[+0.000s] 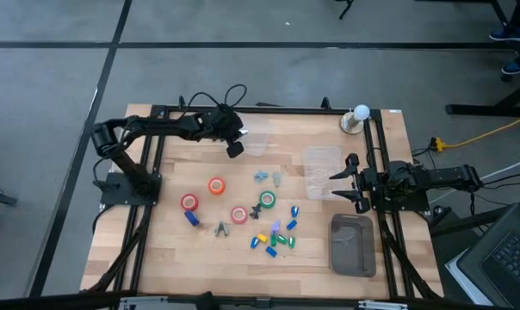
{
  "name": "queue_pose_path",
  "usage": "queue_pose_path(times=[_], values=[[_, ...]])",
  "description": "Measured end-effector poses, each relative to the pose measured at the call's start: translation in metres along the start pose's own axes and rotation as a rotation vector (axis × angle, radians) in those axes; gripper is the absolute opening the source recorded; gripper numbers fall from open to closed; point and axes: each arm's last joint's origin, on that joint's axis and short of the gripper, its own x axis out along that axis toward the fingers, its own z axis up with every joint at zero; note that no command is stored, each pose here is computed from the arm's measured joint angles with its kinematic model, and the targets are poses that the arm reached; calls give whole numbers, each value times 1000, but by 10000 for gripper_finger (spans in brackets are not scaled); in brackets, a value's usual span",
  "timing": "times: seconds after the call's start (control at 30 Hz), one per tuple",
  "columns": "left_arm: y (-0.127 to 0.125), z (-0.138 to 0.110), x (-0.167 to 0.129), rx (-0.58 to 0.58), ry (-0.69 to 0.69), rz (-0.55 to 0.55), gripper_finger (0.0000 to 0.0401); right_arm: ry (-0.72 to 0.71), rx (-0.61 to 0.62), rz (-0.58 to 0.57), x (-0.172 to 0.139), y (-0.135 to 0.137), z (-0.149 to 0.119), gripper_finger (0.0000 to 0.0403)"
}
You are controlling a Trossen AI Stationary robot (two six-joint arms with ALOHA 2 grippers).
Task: Pick and place Stapler, Stapler remover, tape
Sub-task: Put the light blue staple remover into the top transparent bin
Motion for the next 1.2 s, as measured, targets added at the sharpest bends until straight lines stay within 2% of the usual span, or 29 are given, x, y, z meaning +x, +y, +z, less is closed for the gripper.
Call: queue_pose_path(times=[0.2, 0.5, 0.7, 1.03, 1.2], values=[[5, 0, 4, -6, 1, 126, 38, 0, 0, 0, 0, 0, 0, 225], [7, 11, -21, -13, -73, 140, 88, 0, 0, 0, 0, 0, 0, 225], [0, 21, -53, 2, -155, 42, 106, 0, 0, 0, 0, 0, 0, 225], [-25, 32, -105, 63, -298, -63, 108, 0, 0, 0, 0, 0, 0, 225], [-39, 28, -125, 153, -293, -105, 107, 0, 0, 1, 0, 0, 0, 225]])
